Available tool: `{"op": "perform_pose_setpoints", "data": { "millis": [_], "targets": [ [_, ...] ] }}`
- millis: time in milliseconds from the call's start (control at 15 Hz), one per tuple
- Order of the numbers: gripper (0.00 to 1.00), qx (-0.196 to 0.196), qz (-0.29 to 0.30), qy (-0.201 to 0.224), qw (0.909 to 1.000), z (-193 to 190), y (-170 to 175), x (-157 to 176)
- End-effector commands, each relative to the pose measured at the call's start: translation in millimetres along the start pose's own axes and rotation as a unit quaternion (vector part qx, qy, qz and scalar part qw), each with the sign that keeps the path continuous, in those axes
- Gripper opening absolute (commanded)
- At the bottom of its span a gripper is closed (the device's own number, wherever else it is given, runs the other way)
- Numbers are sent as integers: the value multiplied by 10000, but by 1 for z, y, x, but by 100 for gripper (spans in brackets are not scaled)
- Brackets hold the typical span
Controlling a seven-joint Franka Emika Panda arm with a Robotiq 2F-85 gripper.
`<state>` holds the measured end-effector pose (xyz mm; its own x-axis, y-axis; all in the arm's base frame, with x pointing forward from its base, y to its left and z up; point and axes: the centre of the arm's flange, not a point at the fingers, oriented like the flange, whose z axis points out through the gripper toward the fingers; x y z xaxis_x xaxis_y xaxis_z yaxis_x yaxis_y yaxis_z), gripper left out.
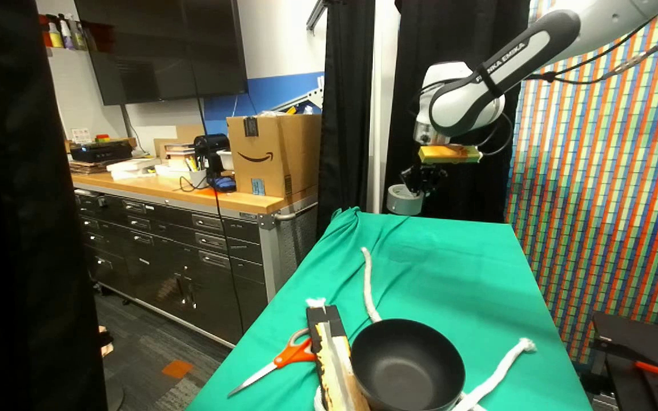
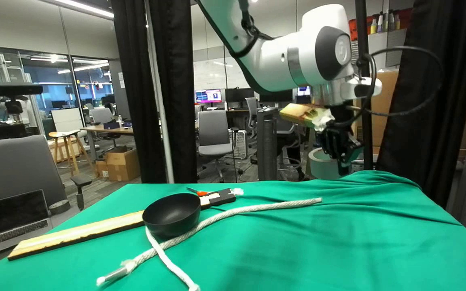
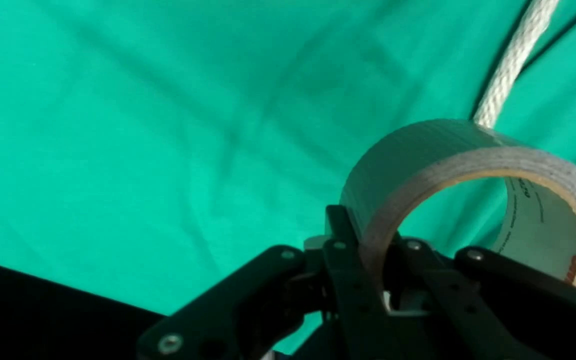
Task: Pick up the seal tape and put it in the bowl
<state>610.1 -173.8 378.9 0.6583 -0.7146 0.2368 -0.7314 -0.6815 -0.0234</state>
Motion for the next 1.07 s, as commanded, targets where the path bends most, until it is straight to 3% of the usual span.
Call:
{"op": "perform_pose_setpoints", "data": {
  "millis": [0, 267, 467, 1000],
  "targets": [
    [11, -14, -693, 120, 9975, -78, -14, -54],
    [11, -58, -1653, 43, 9862, -132, -56, -125],
    [11, -89, -2189, -103, 9756, -152, -91, -189],
    [11, -239, -3472, -330, 9369, -130, -138, -324]
  ]
}}
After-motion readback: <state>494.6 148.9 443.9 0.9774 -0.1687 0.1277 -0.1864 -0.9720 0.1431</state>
